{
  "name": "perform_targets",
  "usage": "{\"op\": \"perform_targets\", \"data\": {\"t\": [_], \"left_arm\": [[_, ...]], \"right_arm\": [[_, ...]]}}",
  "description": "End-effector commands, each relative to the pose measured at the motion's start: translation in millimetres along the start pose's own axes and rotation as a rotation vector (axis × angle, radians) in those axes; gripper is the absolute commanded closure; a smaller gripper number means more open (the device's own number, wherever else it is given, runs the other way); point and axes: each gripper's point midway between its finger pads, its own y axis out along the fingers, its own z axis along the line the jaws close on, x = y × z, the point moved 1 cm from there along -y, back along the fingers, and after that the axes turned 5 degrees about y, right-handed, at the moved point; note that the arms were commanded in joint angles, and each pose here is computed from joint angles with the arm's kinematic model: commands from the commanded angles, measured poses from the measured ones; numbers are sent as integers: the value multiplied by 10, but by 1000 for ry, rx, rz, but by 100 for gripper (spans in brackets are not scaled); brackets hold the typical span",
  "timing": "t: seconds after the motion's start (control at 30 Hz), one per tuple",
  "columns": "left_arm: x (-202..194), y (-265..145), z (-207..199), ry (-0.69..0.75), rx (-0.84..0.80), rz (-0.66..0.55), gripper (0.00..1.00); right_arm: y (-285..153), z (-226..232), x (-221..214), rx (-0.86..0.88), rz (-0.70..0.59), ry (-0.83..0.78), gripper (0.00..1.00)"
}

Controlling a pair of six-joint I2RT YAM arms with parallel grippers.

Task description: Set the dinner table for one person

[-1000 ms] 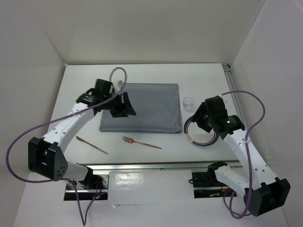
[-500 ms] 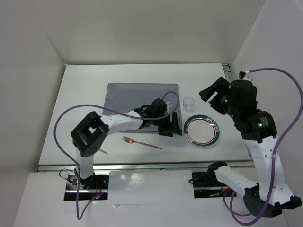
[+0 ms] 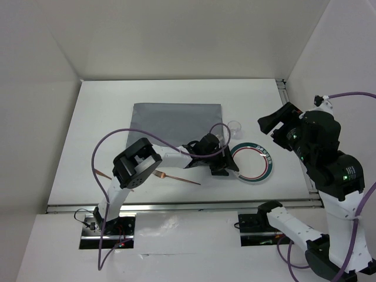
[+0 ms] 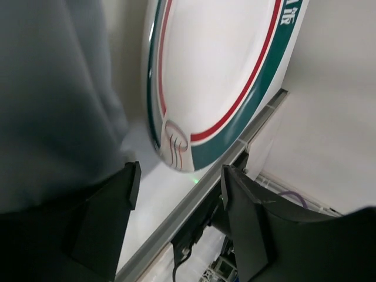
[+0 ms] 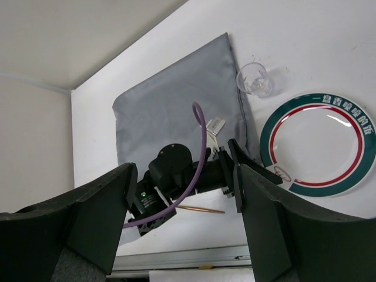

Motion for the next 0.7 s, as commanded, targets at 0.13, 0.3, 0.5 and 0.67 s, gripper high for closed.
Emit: {"op": "perform_targets", "data": {"t": [0.13, 0.3, 0.5, 0.67], "left_arm": [[201, 263, -99, 6, -25, -95, 34], [184, 400, 5, -14, 22, -87, 51], [171, 323, -100, 36, 1, -76, 100], [123, 0, -601, 168, -104, -62, 100]], "right_arm": [[-146, -83, 13, -8, -20, -1, 22], [-173, -95, 32, -7, -32, 1, 22], [-179, -109, 15, -8, -31, 19, 22], [-182, -113, 13, -2, -36, 21, 22]]}}
